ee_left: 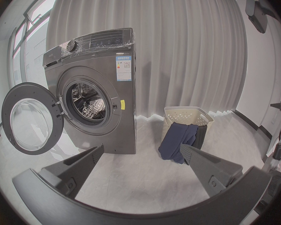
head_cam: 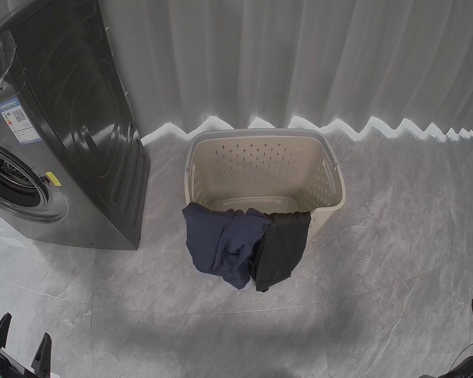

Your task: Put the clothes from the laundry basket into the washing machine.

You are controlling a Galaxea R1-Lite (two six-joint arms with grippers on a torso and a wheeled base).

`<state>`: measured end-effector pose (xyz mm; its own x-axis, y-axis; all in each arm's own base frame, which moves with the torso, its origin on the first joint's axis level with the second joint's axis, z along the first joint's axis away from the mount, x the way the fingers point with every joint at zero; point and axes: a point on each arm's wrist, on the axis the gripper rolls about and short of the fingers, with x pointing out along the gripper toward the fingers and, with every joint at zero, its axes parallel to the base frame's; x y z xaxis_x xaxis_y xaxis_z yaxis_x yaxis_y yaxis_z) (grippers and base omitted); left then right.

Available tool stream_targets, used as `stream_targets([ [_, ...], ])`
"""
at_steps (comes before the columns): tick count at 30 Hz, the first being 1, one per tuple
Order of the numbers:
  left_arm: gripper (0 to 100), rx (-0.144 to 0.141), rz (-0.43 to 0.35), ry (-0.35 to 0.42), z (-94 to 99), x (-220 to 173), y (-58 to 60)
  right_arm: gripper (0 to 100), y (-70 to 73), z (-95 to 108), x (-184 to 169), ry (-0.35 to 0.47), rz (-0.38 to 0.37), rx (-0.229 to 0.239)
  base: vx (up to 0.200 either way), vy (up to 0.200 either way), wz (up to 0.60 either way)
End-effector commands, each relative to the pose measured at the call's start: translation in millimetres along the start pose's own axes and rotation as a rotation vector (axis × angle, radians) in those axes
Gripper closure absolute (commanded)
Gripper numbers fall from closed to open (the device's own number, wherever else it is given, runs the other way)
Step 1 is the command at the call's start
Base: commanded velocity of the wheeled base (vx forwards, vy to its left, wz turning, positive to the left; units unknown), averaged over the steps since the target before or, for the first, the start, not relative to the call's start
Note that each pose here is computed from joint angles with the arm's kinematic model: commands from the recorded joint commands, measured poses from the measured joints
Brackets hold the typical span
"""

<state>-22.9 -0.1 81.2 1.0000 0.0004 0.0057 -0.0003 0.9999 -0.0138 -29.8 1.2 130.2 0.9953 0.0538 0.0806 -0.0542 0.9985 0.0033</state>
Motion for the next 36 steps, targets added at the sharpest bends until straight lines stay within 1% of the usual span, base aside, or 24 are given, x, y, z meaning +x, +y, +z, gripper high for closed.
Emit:
stream_targets([
  [1, 0, -0.003, 0.001, 0.006, -5.1, 0, 0.1, 0, 0.5, 17, 59, 0.346, 0.141, 0.087, 0.200, 0.000, 0.00],
  [3, 0, -0.006, 0.003, 0.007, -5.1, 1, 0.1, 0, 0.6, 19, 82, 0.412, 0.174, 0.120, 0.100, 0.000, 0.00],
  [5, 0, -0.018, 0.003, 0.004, -5.0, 0, 0.1, 0, 1.6, 15, 107, 0.467, 0.201, 0.126, 0.000, 0.000, 0.00],
  [9, 0, -0.023, 0.003, 0.006, -4.9, 1, 0.1, 0, 12.7, 1, 146, 0.520, 0.290, 0.125, 0.000, 0.000, 0.00],
  [10, 0, -0.021, 0.003, 0.004, -5.0, 0, 0.1, 0, 15.5, -2, 152, 0.532, 0.307, 0.126, 0.000, 0.000, 0.00],
  [11, 0, -0.021, 0.003, 0.004, -5.0, 0, 0.1, 0, 15.5, -2, 152, 0.532, 0.307, 0.126, 0.000, 0.000, 0.00],
  [12, 0, -0.017, 0.003, 0.004, -5.0, 0, 0.1, 0, 21.8, -8, 163, 0.553, 0.336, 0.137, 0.000, 0.000, 0.00],
  [13, 0, -0.017, 0.001, 0.006, -4.9, 1, 0.2, 0, 24.7, -10, 167, 0.562, 0.345, 0.141, 0.000, 0.000, 0.00],
  [16, 0, -0.020, 0.001, 0.004, -5.0, 0, 0.2, 0, 35.2, -14, 178, 0.581, 0.330, 0.162, 0.000, 0.000, 0.00],
  [17, 0, -0.020, 0.001, 0.006, -4.9, 1, 0.2, 0, 36.5, -14, 179, 0.581, 0.327, 0.164, 0.000, 0.000, 0.00],
  [18, 0, -0.020, 0.001, 0.004, -5.0, 0, 0.2, 0, 43.6, -17, 184, 0.598, 0.310, 0.185, 0.000, 0.000, 0.00],
  [20, 0, -0.018, 0.003, 0.007, -5.1, 1, 0.1, 0, 49.5, -20, 188, 0.614, 0.298, 0.198, 0.000, 0.000, 0.00],
  [24, 0, -0.017, 0.003, 0.007, -5.1, 1, 0.1, 0, 56.0, -29, 198, 0.638, 0.288, 0.184, 0.000, 0.000, 0.00],
  [27, 0, -0.017, 0.003, 0.007, -5.1, 1, 0.1, 0, 61.1, -33, 205, 0.640, 0.297, 0.179, 0.000, 0.000, 0.00],
  [30, 0, -0.020, 0.001, 0.007, -5.1, 1, 0.2, 0, 68.0, -41, 220, 0.623, 0.265, 0.160, 0.000, 0.000, 0.00],
  [32, 0, -0.020, 0.001, 0.007, -5.1, 1, 0.2, 0, 73.8, -44, 225, 0.618, 0.273, 0.157, 0.000, 0.000, 0.00],
  [33, 0, -0.020, 0.001, 0.007, -5.1, 1, 0.2, 0, 74.4, -44, 226, 0.618, 0.274, 0.157, 0.000, 0.000, 0.00],
  [34, 0, -0.020, 0.001, 0.007, -5.1, 1, 0.2, 0, 81.4, -47, 233, 0.613, 0.289, 0.159, 0.000, 0.000, 0.00],
  [36, 0, -0.020, 0.001, 0.007, -5.1, 1, 0.2, 0, 85.3, -51, 239, 0.614, 0.284, 0.155, 0.000, 0.000, 0.00],
])
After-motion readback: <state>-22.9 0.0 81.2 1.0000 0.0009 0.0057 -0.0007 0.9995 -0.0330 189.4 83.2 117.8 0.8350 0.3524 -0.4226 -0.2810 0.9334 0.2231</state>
